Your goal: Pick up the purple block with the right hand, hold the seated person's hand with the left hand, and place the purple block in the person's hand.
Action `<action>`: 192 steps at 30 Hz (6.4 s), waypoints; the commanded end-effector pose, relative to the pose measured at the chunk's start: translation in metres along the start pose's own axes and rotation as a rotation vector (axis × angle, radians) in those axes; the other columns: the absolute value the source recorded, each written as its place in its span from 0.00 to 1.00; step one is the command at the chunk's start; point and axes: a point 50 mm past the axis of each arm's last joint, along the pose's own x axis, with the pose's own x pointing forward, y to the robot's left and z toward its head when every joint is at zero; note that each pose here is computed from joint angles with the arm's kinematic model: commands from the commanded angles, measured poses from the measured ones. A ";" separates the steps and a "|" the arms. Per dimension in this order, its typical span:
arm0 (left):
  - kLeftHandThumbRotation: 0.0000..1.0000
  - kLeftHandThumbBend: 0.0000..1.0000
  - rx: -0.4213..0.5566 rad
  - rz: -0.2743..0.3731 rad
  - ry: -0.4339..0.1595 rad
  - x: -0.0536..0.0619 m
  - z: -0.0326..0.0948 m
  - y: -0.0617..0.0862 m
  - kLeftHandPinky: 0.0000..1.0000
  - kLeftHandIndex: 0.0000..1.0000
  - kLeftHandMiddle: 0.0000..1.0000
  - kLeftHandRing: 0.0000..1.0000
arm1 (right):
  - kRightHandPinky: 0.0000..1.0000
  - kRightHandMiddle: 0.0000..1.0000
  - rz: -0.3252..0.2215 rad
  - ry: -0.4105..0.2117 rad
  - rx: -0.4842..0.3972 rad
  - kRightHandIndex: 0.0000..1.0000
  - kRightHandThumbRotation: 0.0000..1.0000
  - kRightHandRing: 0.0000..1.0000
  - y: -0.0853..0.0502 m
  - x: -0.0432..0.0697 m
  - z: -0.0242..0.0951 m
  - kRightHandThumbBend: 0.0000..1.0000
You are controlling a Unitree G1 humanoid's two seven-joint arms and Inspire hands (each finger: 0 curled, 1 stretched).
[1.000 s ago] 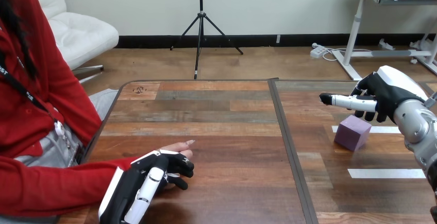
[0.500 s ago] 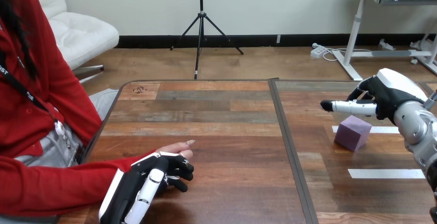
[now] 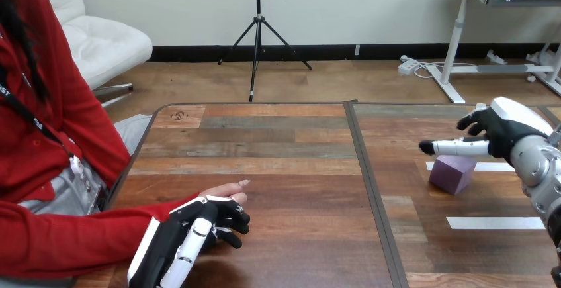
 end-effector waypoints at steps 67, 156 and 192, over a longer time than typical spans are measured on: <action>0.80 0.56 0.019 0.008 -0.071 0.004 0.012 0.006 0.48 0.55 0.59 0.58 | 0.80 0.92 0.131 0.014 0.024 0.89 0.46 0.92 0.052 -0.002 0.012 1.00; 0.82 0.55 0.022 -0.002 -0.073 0.011 0.012 0.009 0.45 0.55 0.59 0.57 | 0.42 0.54 0.013 0.041 0.121 0.55 0.00 0.49 0.039 -0.003 -0.005 0.66; 0.77 0.56 0.435 -0.032 -0.097 0.008 0.034 0.017 0.47 0.55 0.59 0.57 | 0.42 0.53 -0.048 -0.052 0.170 0.53 0.00 0.48 0.032 -0.003 -0.001 0.74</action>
